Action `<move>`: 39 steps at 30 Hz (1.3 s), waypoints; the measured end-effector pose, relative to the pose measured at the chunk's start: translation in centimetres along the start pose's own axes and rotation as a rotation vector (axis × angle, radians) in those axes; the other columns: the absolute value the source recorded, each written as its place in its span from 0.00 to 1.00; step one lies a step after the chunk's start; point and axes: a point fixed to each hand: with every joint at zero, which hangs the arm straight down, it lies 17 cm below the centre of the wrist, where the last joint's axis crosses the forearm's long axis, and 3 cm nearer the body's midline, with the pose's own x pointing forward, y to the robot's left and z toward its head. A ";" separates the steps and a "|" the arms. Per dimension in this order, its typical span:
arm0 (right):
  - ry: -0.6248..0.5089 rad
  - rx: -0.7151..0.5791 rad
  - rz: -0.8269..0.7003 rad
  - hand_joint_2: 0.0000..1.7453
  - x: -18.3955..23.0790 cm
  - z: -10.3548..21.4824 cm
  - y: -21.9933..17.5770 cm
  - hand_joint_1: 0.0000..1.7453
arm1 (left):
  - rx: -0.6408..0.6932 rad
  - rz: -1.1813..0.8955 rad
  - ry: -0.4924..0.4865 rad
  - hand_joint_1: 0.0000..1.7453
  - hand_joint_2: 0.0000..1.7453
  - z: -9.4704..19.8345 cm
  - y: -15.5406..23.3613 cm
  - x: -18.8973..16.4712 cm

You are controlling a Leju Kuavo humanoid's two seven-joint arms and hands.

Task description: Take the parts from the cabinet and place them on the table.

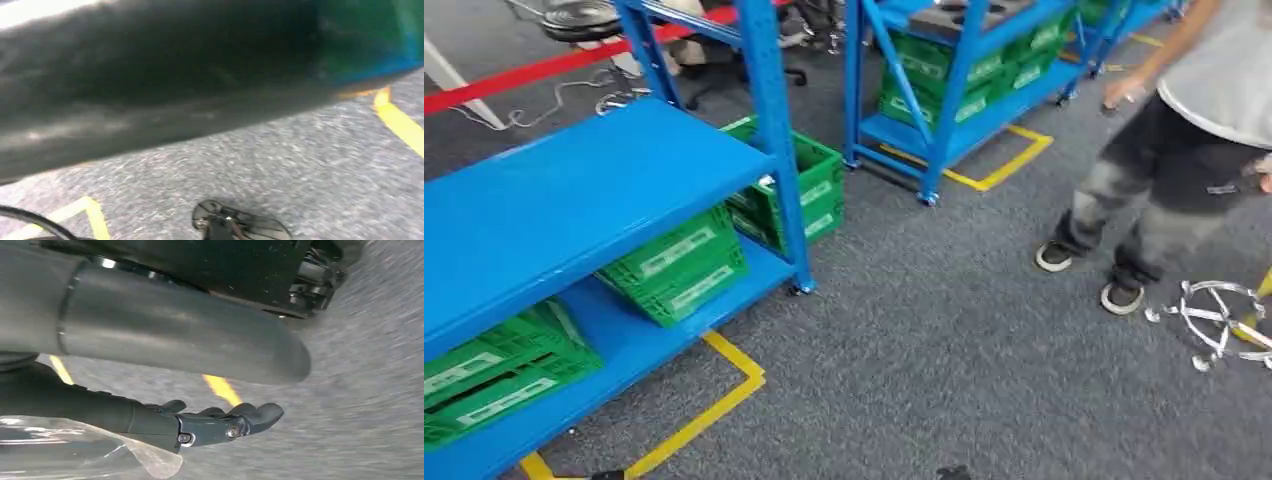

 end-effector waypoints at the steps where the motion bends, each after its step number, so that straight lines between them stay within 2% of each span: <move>1: -0.022 0.015 0.002 0.00 0.3 0.1 0.4 0.00 | -0.009 -0.002 0.002 0.00 0.00 0.1 -0.5 0.2; 4: -0.075 0.062 0.017 0.00 1.0 0.4 1.3 0.00 | -0.046 -0.002 0.002 0.00 0.00 0.6 -1.9 0.3; 13: -0.095 0.159 0.050 0.00 1.6 0.6 2.7 0.00 | -0.078 0.079 0.040 0.00 0.00 1.0 -3.1 0.3; 22: -0.134 0.111 0.053 0.00 2.9 -0.1 0.9 0.00 | -0.056 0.188 0.105 0.00 0.00 0.9 -2.8 -0.2; 29: -0.189 0.069 0.169 0.00 4.9 -0.6 -0.2 0.00 | -0.003 0.214 0.265 0.00 0.00 1.5 -2.2 -3.5; 36: -0.225 0.028 0.164 0.00 4.3 -0.8 -1.7 0.00 | -0.029 0.203 0.287 0.00 0.00 2.8 -4.0 -4.0; 39: -0.224 0.013 0.133 0.00 3.8 -0.9 -2.4 0.00 | -0.054 0.212 0.240 0.00 0.00 3.1 -5.0 -3.2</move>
